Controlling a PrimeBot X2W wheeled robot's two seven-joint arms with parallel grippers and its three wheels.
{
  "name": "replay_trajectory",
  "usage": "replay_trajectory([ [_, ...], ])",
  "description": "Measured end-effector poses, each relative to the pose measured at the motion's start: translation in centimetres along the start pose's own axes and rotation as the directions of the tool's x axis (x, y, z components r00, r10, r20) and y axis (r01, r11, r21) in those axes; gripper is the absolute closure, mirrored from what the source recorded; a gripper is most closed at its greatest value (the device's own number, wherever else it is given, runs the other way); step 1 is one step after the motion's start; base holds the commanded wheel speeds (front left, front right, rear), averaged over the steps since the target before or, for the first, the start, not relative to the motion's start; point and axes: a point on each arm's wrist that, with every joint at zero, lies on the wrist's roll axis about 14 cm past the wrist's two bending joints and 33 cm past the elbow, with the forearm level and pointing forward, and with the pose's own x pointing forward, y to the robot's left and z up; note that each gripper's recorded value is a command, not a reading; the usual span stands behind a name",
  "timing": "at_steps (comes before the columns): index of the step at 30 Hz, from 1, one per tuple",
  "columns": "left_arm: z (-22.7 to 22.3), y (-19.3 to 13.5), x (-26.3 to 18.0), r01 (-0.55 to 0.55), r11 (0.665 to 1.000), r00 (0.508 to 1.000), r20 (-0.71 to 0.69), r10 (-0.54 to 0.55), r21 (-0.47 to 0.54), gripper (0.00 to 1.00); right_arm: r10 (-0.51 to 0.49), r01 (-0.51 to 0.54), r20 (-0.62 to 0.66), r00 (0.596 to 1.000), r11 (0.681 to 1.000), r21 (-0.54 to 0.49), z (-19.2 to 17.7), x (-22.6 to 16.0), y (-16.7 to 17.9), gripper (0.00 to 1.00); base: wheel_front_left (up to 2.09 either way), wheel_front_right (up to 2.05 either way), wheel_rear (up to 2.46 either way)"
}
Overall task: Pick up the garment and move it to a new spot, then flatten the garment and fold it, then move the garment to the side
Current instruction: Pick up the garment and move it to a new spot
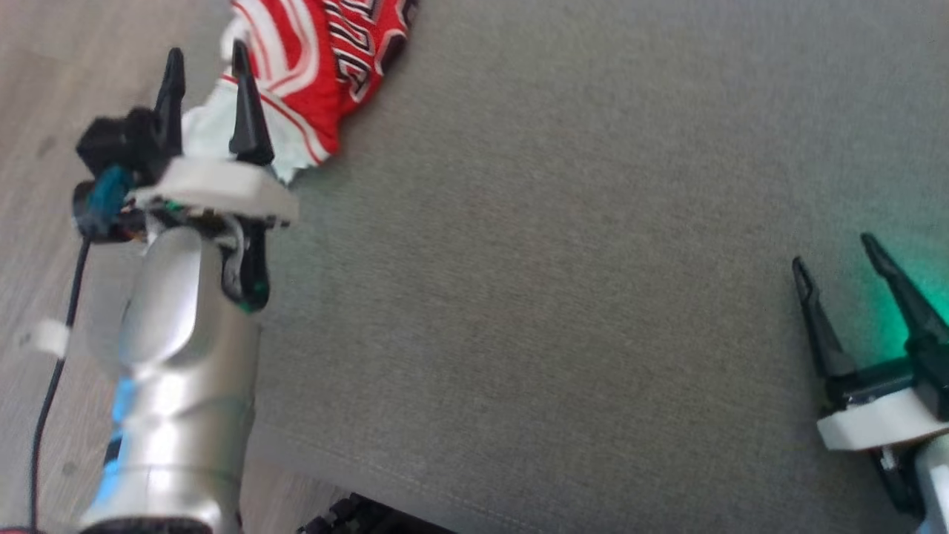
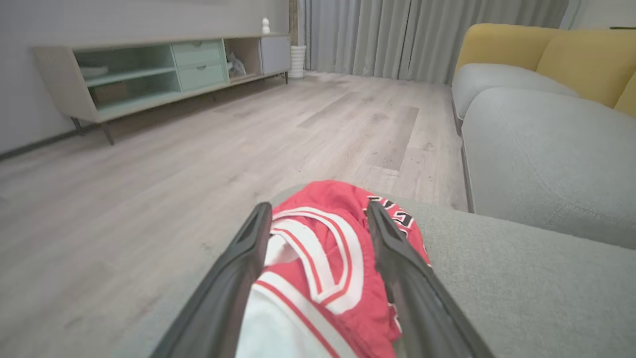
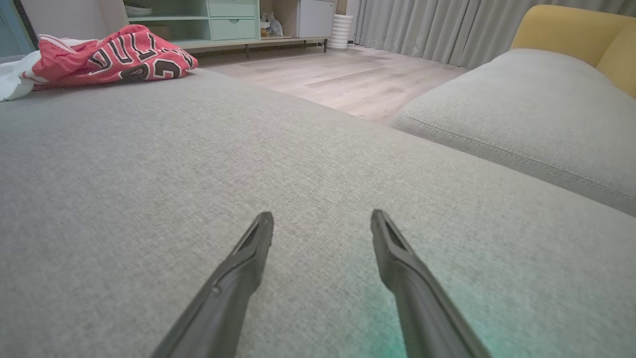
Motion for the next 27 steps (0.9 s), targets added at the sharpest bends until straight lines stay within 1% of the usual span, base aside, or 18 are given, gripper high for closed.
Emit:
replay_trajectory([
  [2,-1.5,-0.9,1.1,0.003,0.998,0.999,-0.043,-0.006,-0.055,0.00,-0.008,0.008,0.001,1.000,1.000,0.008,-0.4,0.1,-0.6,0.00,0.00,0.00,0.00],
  [4,-3.7,-1.8,1.6,0.017,0.997,0.995,-0.099,-0.024,-0.073,0.00,-0.021,0.021,0.008,1.000,1.000,0.010,-0.5,0.0,-1.1,0.00,0.00,0.00,0.00],
  [5,-4.9,-2.3,1.7,0.022,0.996,0.991,-0.133,-0.035,-0.092,0.00,-0.027,0.027,0.012,1.000,1.000,0.010,-0.5,0.0,-1.4,0.00,0.00,0.00,0.00],
  [6,-7.5,-3.2,1.7,0.026,0.992,0.977,-0.207,-0.051,-0.121,0.00,-0.042,0.041,0.015,0.999,0.999,0.011,-0.6,0.0,-2.1,0.00,0.00,0.00,0.00],
  [7,-8.5,-3.7,1.7,0.031,0.990,0.970,-0.234,-0.063,-0.140,0.00,-0.048,0.048,0.013,0.999,0.999,0.012,-0.8,-0.1,-2.3,0.00,0.00,0.00,0.00],
  [10,-10.3,-4.8,2.3,0.026,0.985,0.956,-0.282,-0.074,-0.171,0.00,-0.062,0.062,0.015,0.998,0.998,0.015,-1.1,-0.1,-2.9,0.00,0.00,0.00,0.00],
  [12,-10.7,-5.5,3.0,0.034,0.986,0.952,-0.295,-0.083,-0.165,0.00,-0.070,0.069,0.020,0.997,0.997,0.018,-1.2,-0.1,-3.2,0.00,0.00,0.00,0.00],
  [13,-10.9,-5.9,3.4,0.042,0.986,0.951,-0.296,-0.089,-0.162,0.28,-0.074,0.074,0.022,0.997,0.997,0.020,-1.2,-0.1,-3.4,0.00,0.00,0.00,0.00],
  [14,-10.9,-6.3,3.7,0.050,0.986,0.951,-0.295,-0.096,-0.162,1.00,-0.080,0.079,0.024,0.997,0.997,0.021,-1.2,-0.1,-3.5,0.00,0.00,0.00,0.00],
  [18,-10.6,-7.5,4.4,0.091,0.985,0.953,-0.276,-0.128,-0.144,1.00,-0.101,0.101,0.030,0.994,0.995,0.024,-1.0,-0.2,-4.0,0.00,0.00,0.00,0.00],
  [21,-8.6,-7.8,5.1,0.125,0.985,0.964,-0.220,-0.148,-0.116,1.00,-0.121,0.120,0.040,0.992,0.992,0.030,-0.3,-0.3,-4.2,0.00,0.00,0.00,0.00],
  [22,-7.3,-7.8,5.5,0.141,0.985,0.970,-0.184,-0.158,-0.104,1.00,-0.127,0.126,0.040,0.991,0.991,0.034,-0.1,-0.4,-4.1,0.00,0.00,0.00,0.00],
  [23,-4.0,-8.0,6.3,0.173,0.982,0.979,-0.095,-0.180,-0.076,1.00,-0.137,0.135,0.045,0.990,0.990,0.048,0.5,-0.7,-3.8,0.00,0.00,0.00,0.00],
  [24,-2.3,-8.3,6.6,0.196,0.979,0.979,-0.049,-0.199,-0.064,1.00,-0.142,0.139,0.046,0.989,0.988,0.060,0.8,-0.9,-3.4,0.00,0.00,0.00,0.00],
  [27,3.1,-10.1,7.0,0.268,0.963,0.960,0.095,-0.264,-0.034,1.00,-0.164,0.158,0.066,0.984,0.983,0.089,2.2,-1.8,-2.6,0.00,0.00,0.00,0.00],
])
